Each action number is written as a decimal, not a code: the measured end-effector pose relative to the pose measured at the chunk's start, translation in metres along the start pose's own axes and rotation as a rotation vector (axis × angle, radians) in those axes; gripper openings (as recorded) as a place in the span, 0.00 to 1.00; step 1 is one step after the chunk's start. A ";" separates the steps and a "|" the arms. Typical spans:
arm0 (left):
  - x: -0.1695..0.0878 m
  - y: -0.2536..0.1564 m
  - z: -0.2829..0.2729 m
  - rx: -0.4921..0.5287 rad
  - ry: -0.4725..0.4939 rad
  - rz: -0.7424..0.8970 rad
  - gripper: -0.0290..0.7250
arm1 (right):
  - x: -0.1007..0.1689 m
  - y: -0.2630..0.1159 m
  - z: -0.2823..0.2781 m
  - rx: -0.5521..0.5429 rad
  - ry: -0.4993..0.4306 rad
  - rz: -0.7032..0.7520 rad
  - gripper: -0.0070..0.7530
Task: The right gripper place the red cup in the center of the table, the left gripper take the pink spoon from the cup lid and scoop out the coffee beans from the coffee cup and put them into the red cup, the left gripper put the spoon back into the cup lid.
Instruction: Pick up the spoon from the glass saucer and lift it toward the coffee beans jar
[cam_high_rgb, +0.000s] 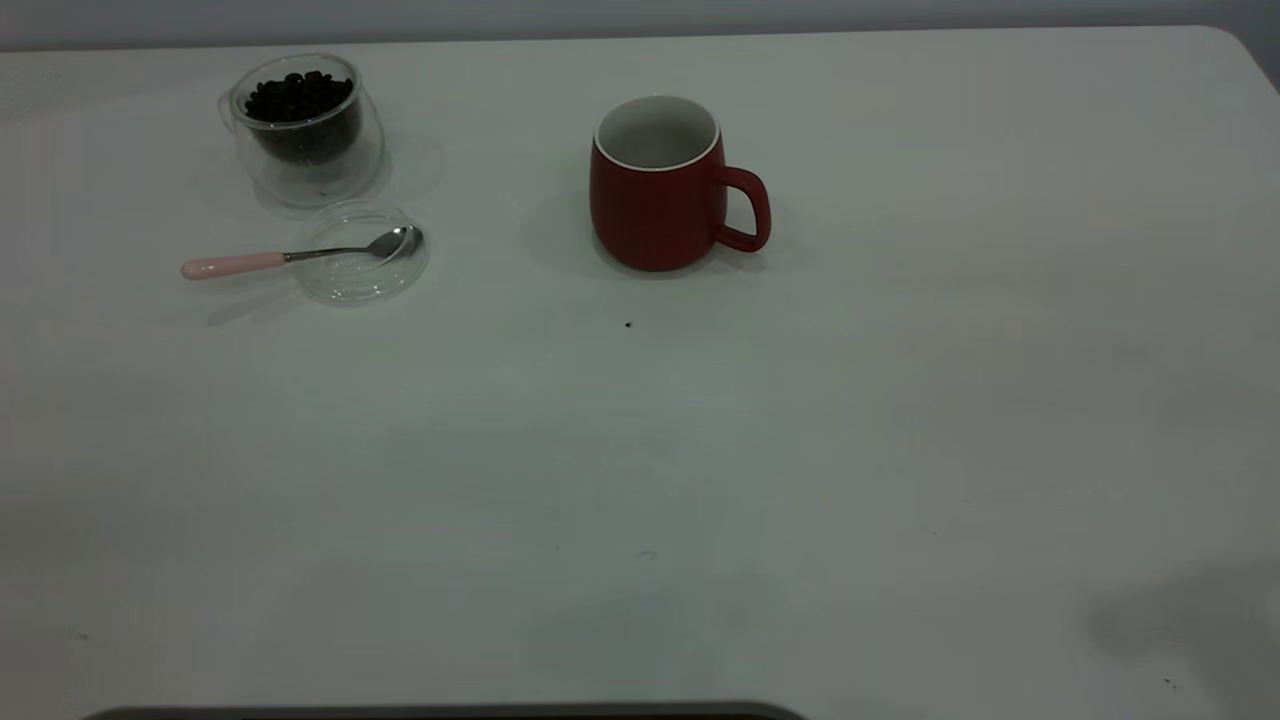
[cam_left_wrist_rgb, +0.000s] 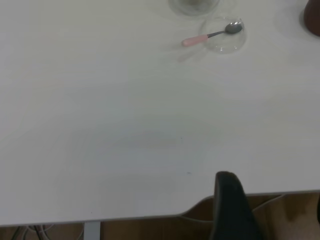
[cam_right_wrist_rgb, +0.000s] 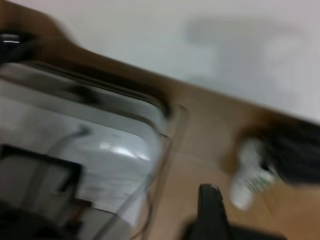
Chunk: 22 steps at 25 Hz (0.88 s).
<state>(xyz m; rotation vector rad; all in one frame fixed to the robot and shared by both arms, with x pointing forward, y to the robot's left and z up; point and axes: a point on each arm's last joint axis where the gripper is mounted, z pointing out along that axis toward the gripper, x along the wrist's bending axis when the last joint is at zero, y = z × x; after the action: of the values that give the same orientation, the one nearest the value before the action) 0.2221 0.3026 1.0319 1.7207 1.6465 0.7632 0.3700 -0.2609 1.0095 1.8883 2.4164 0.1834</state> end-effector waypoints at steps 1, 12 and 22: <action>0.000 0.000 0.000 0.000 0.000 0.000 0.66 | -0.007 -0.010 -0.001 -0.013 -0.030 0.034 0.78; 0.000 0.000 0.000 0.000 0.000 0.000 0.66 | -0.016 -0.082 -0.033 -0.489 -0.121 0.136 0.78; 0.000 0.000 0.000 0.000 0.000 0.000 0.66 | -0.008 -0.122 -0.047 -0.775 -0.152 0.128 0.78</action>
<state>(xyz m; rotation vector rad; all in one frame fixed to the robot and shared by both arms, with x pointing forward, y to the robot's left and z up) 0.2221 0.3026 1.0319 1.7207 1.6465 0.7632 0.2484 -0.3002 1.0394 1.5948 1.7378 0.8112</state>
